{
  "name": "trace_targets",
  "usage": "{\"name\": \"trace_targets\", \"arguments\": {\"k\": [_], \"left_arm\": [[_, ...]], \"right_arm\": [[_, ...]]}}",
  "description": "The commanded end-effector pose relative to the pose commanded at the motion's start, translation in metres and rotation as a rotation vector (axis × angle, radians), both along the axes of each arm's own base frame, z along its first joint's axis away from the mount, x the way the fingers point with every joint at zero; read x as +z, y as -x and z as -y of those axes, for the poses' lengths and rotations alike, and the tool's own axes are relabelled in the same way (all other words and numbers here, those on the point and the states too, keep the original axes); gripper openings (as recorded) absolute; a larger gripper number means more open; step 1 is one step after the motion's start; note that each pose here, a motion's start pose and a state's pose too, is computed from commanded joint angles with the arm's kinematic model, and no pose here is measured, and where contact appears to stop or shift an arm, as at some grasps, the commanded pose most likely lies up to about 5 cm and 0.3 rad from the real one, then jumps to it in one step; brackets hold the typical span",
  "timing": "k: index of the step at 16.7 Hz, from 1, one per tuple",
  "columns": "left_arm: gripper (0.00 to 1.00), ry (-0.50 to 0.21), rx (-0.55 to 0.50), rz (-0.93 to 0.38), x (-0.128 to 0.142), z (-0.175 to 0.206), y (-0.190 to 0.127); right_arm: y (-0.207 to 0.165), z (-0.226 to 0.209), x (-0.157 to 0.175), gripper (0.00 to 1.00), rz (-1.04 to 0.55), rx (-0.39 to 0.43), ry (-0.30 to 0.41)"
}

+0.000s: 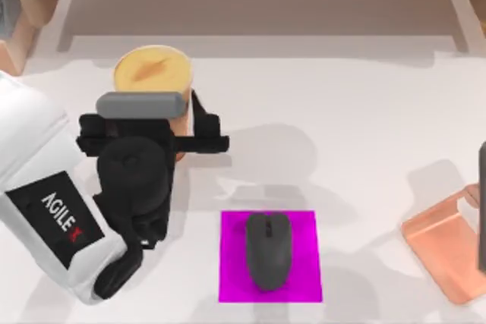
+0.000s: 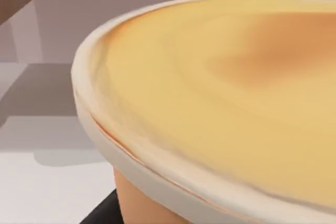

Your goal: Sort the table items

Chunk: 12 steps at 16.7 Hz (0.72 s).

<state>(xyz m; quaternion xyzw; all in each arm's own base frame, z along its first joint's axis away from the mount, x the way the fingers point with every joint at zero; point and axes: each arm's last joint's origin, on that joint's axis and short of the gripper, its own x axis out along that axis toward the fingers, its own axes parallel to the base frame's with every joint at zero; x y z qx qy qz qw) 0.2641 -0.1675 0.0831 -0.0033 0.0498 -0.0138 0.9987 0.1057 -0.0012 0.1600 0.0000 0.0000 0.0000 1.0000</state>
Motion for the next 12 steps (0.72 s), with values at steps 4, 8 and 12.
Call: {"name": "trace_targets", "arguments": {"k": [4,8,12], "left_arm": [[0.0,0.083,-0.001,0.113,0.029,0.01,-0.017],[0.0,0.153,-0.014,0.214,0.068,0.024,-0.045],[0.0,0.179,-0.029,0.267,0.107,0.035,-0.079]], "right_arm": [[0.0,0.0,0.0,1.0,0.0,0.0,0.0],[0.0,0.0,0.0,1.0,0.0,0.0,0.0],[0.0,0.0,0.0,1.0,0.0,0.0,0.0]]}}
